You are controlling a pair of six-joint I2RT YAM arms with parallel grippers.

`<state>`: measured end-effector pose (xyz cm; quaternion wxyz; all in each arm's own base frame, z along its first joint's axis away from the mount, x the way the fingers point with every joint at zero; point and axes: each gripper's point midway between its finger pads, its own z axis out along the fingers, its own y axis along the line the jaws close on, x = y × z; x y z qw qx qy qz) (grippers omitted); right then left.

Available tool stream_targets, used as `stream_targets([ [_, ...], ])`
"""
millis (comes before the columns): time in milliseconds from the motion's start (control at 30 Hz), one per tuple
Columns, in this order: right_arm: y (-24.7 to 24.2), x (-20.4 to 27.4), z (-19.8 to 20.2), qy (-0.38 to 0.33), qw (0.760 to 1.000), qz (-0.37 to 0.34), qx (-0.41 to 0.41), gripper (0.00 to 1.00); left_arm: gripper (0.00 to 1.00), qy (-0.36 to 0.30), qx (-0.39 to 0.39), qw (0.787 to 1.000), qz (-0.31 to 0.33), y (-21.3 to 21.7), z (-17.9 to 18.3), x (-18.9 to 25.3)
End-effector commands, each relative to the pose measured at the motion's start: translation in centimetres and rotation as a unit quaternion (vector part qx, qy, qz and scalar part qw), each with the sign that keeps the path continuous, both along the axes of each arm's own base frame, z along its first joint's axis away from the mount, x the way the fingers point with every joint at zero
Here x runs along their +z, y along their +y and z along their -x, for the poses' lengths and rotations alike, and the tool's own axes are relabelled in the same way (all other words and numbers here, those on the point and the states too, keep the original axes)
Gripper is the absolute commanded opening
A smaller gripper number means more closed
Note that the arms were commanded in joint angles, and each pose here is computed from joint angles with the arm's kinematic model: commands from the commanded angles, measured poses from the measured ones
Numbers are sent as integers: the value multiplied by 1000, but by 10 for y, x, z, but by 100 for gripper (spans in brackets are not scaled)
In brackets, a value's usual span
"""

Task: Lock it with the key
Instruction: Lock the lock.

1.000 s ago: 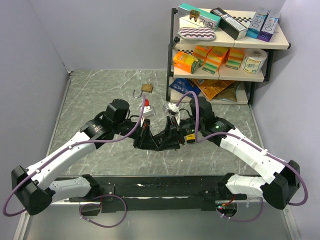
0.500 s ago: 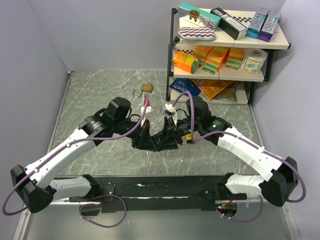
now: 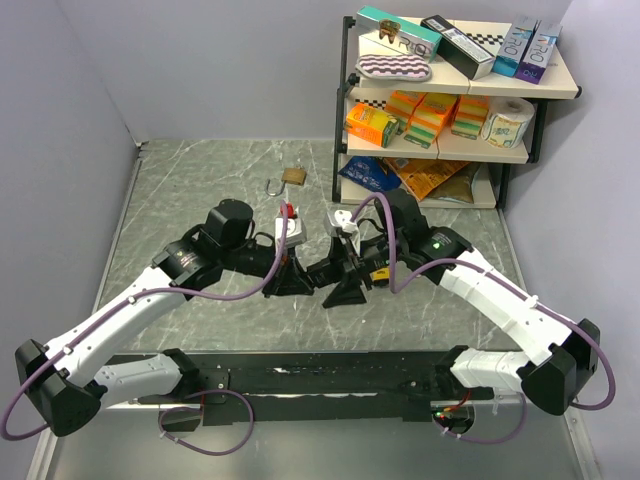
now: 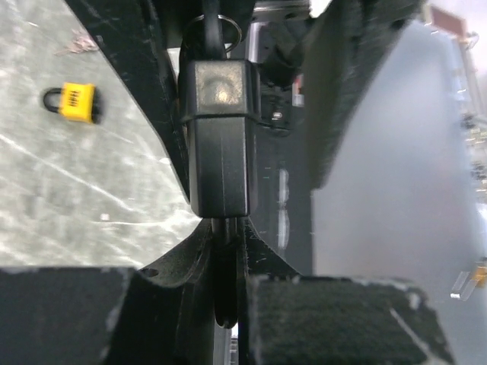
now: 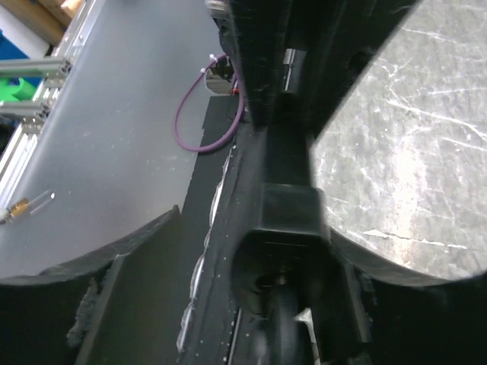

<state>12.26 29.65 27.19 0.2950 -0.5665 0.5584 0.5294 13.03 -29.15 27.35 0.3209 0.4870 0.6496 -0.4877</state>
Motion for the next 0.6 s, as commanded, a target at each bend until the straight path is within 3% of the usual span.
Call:
stream_targets([
  [0, -5, 11, 6, -16, 1000, -3, 16, 74, 1, -151, -49, 982, 97, -11, -6, 59],
  [333, -5, 19, -9, -34, 999, -7, 1, 78, 1, -143, -83, 983, 84, -11, 1, 50],
  [433, -4, 17, -15, -45, 999, -2, -8, 86, 1, -134, -95, 983, 87, -13, 4, 53],
  [567, -5, 18, -20, -64, 998, -2, -18, 83, 1, -123, -102, 984, 81, -12, 7, 49],
])
